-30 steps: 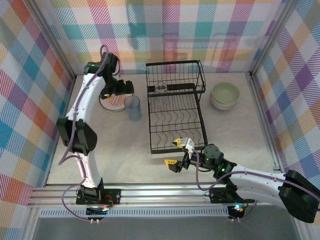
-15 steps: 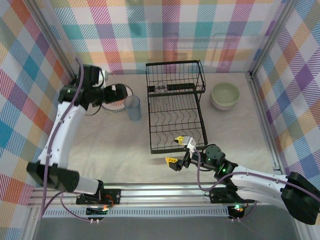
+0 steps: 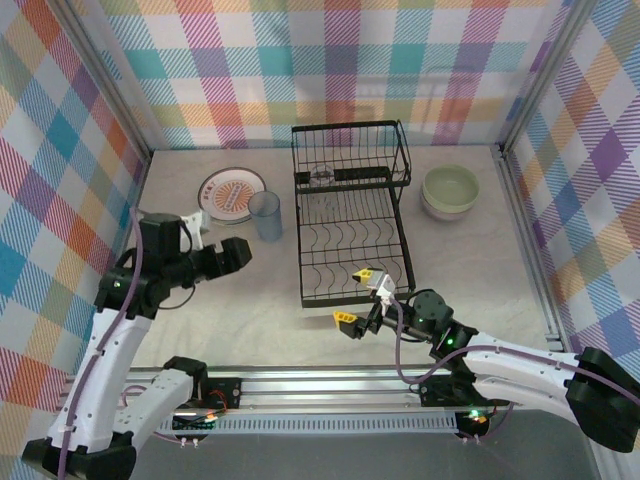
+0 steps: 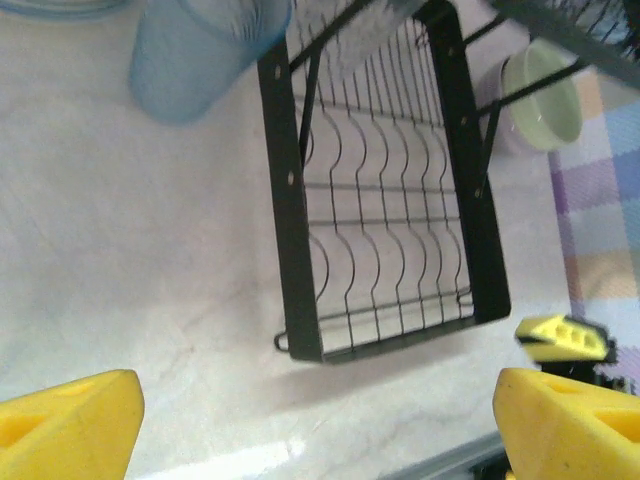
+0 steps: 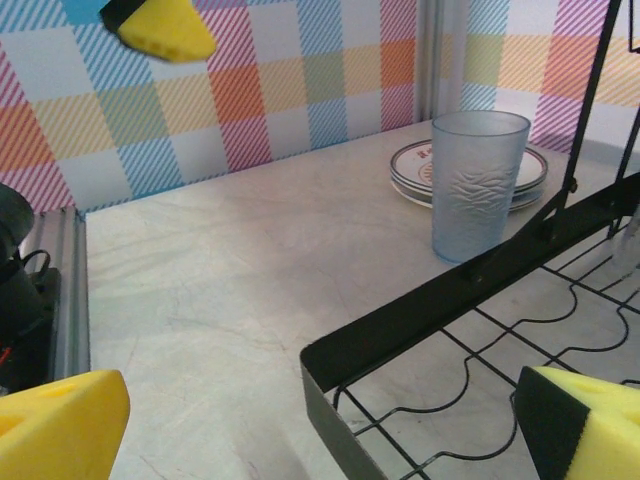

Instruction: Unload the mixed dishes from the dish rack

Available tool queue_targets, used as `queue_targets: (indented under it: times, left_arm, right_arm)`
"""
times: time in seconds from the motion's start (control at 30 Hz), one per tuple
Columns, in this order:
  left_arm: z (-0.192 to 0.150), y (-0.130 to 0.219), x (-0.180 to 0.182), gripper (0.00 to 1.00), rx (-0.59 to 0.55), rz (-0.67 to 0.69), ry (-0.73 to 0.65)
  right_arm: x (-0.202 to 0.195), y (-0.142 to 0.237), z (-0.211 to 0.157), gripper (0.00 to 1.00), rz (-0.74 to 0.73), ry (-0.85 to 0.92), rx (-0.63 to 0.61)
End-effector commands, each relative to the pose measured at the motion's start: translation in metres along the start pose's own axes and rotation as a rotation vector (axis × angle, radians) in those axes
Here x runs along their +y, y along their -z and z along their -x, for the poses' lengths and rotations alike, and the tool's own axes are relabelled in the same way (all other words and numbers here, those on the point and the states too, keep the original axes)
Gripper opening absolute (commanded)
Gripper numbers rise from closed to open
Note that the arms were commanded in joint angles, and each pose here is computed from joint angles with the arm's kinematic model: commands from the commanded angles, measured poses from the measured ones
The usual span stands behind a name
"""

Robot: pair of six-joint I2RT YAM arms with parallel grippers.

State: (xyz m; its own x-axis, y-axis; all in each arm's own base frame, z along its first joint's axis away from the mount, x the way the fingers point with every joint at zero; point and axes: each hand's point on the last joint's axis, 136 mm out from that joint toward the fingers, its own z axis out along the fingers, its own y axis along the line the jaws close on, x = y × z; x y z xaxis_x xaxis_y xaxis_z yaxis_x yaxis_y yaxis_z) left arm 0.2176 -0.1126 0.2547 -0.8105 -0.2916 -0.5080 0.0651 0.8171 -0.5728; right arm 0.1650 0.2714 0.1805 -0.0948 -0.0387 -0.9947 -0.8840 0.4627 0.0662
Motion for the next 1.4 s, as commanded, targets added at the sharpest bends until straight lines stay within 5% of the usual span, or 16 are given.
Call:
queue_targets:
  times: [0.0, 0.57, 0.9, 1.37]
  left_arm:
    - [-0.02, -0.006, -0.009, 0.88, 0.033, -0.062, 0.012]
    - [-0.082, -0.073, -0.022, 0.79, 0.129, 0.016, -0.119]
    - [-0.094, -0.116, -0.049, 0.7, 0.16, 0.107, -0.244]
    - [-0.099, -0.161, -0.025, 0.54, 0.17, 0.319, -0.261]
  right_arm:
    - [-0.007, 0.002, 0.0, 0.99, -0.046, 0.043, -0.019]
    - [-0.032, 0.007, -0.012, 0.99, -0.192, 0.05, -0.006]
    - [-0.052, 0.013, -0.01, 0.99, -0.303, 0.016, -0.016]
    - [-0.092, -0.008, 0.005, 0.99, -0.391, -0.018, -0.049]
